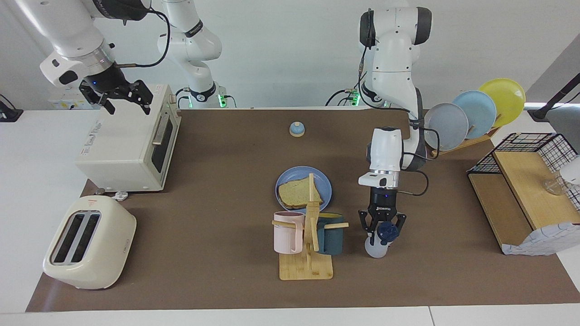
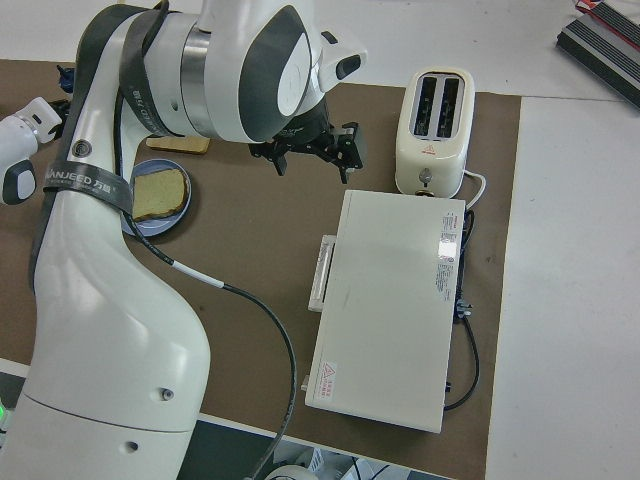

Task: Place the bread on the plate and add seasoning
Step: 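Set the bottle upright on the table and open the left gripper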

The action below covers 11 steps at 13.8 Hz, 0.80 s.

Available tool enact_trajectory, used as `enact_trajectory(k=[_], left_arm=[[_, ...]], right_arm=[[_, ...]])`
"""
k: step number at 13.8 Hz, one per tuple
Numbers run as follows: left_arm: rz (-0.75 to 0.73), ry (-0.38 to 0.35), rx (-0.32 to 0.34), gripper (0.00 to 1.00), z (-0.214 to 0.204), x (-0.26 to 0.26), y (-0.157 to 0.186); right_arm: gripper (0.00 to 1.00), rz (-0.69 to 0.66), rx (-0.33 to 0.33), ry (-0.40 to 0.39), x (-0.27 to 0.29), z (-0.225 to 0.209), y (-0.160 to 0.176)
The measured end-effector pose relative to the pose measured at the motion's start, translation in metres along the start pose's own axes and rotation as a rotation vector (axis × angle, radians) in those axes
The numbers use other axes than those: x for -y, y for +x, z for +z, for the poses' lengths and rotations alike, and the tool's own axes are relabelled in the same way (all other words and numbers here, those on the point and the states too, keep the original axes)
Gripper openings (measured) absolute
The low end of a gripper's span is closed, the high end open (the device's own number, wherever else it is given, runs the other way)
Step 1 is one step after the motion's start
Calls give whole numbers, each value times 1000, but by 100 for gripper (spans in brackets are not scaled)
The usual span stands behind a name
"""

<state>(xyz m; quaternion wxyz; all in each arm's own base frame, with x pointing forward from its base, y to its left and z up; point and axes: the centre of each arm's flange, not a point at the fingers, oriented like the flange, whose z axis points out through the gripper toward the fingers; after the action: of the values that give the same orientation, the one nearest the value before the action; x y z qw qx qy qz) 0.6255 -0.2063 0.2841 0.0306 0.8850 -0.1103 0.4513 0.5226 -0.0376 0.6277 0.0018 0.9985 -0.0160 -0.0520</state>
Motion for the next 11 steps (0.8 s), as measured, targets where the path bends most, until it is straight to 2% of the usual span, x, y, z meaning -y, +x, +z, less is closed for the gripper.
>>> enact_trajectory(k=[4,6,8,9,11], left_arm=[[23,-1,3,45,1,3,-1],[24,-2,3,40,1,3,-1],[25,-2,3,40,1,3,-1],[25,-2,3,47,1,3,-1],[25,-1,3,70,1,3,-1]], right_arm=[[100,0,0,0,0,0,0],[100,0,0,0,0,0,0],[100,0,0,0,0,0,0],[100,0,0,0,0,0,0],[100,0,0,0,0,0,0]])
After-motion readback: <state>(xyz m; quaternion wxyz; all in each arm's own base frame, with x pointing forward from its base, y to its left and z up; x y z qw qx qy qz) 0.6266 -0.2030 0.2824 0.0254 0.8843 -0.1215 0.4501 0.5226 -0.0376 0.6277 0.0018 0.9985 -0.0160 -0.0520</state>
